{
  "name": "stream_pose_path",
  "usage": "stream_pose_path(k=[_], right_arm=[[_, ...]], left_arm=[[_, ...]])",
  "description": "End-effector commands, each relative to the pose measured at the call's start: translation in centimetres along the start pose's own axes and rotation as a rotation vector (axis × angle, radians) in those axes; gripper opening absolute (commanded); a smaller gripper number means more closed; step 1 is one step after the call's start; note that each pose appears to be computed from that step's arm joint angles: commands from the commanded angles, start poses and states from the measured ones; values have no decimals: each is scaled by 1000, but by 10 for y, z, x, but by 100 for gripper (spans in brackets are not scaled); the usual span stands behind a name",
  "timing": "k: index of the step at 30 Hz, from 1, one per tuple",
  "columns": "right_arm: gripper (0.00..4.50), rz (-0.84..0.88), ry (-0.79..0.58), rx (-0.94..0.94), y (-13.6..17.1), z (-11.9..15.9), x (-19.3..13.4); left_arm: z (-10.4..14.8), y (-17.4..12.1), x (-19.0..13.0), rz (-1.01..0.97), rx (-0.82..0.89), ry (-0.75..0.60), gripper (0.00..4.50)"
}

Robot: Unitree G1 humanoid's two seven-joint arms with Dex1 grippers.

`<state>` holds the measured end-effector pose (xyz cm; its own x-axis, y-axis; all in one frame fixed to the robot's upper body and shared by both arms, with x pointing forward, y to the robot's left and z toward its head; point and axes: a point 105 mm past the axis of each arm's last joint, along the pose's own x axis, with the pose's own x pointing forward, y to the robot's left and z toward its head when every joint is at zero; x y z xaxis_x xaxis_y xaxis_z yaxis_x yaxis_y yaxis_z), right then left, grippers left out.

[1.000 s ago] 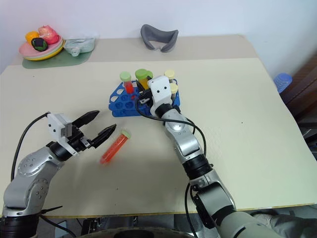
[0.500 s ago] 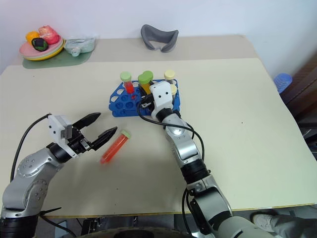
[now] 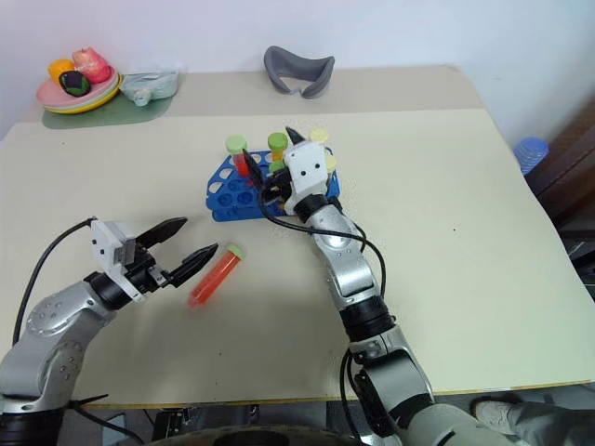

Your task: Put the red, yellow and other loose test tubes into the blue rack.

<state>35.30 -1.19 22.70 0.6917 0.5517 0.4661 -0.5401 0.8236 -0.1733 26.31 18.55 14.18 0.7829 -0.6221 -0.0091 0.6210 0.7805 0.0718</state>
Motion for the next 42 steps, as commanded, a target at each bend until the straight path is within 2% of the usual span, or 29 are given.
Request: stream_pose_path(k=[1,6,10,14,18,22,25,28,39,42], right_arm=[[445,97,-138,-33,2,52,4],[445,328,-80,-63,9,70,-14],[445,444,31,-116,3,65,-37],[445,504,142,-143,-8,53,-60],[445,672,301,-203,-4,34,-97],[445,730,372,-209,-5,25,-114],[445,741,383,-193,-2,23,-118],[445,752,402,-176,2,20,-123],[445,744,418,-162,6,12,-129],[445,741,419,-156,7,11,-129]], left_arm=[[21,7,-3,34,35,-5,450],[36,10,-2,44,23,72,450],[49,14,5,69,13,169,450],[58,6,15,55,74,341,450],[36,-7,14,-38,34,710,450],[30,-13,19,-71,86,819,450],[17,-17,20,-75,99,897,450],[8,-20,20,-71,91,939,450],[-14,-22,36,27,94,984,450],[-18,-27,45,38,49,973,450]])
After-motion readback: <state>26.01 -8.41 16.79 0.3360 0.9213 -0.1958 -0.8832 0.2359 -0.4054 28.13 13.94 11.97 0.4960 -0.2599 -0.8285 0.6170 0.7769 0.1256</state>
